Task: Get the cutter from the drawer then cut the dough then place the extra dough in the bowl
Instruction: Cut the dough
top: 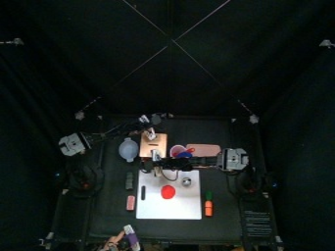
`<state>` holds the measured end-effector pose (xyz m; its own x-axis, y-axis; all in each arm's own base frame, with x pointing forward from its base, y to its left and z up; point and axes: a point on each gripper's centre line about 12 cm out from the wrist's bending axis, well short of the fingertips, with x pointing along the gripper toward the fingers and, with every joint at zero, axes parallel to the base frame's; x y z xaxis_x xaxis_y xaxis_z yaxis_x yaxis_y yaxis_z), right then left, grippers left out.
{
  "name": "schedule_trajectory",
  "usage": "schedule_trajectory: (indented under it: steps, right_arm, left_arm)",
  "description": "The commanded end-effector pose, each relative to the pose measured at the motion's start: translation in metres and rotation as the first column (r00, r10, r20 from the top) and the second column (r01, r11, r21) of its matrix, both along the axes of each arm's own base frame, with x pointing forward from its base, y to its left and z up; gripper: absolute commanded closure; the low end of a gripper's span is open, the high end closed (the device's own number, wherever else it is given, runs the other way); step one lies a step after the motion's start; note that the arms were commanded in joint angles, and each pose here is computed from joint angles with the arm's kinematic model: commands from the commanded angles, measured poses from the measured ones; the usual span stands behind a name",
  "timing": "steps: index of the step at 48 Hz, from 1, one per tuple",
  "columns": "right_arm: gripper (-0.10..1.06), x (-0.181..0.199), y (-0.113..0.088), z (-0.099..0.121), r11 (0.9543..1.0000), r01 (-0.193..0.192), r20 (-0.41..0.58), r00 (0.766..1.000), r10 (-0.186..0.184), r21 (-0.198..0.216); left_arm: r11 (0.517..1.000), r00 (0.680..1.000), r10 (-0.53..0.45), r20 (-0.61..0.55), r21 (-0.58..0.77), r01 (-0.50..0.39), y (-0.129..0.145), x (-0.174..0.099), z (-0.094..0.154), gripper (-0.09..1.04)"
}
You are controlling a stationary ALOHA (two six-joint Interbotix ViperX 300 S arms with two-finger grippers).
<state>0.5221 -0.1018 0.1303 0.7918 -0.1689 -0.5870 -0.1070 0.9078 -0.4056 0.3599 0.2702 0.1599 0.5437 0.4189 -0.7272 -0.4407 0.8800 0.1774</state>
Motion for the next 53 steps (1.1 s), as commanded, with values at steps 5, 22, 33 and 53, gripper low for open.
schedule_trajectory:
  steps: [5, 22, 33, 53]
  right_arm:
    - [0.73, 0.002, -0.006, 0.038, 0.9999, 0.011, 0.080, 0.997, -0.010, -0.013]
    - [0.73, -0.043, 0.074, 0.108, 0.9930, -0.073, 0.182, 0.982, 0.055, 0.092]
    - [0.71, -0.129, 0.079, 0.112, 0.9551, 0.052, 0.101, 0.991, -0.085, 0.292]
    - [0.26, -0.224, 0.098, 0.085, 0.9393, 0.142, -0.178, 0.980, -0.088, 0.313]
  left_arm:
    - [1.000, 0.999, 0.004, 0.034, 0.014, -0.004, 0.000, 0.002, 0.014, 0.31]
    - [0.999, 0.994, 0.018, 0.112, 0.039, -0.022, 0.001, 0.003, 0.036, 0.31]
    - [0.995, 0.979, 0.014, 0.203, 0.093, -0.033, 0.000, 0.002, 0.066, 0.31]
    - [0.992, 0.908, -0.069, 0.413, 0.123, 0.020, -0.051, 0.032, 0.101, 0.31]
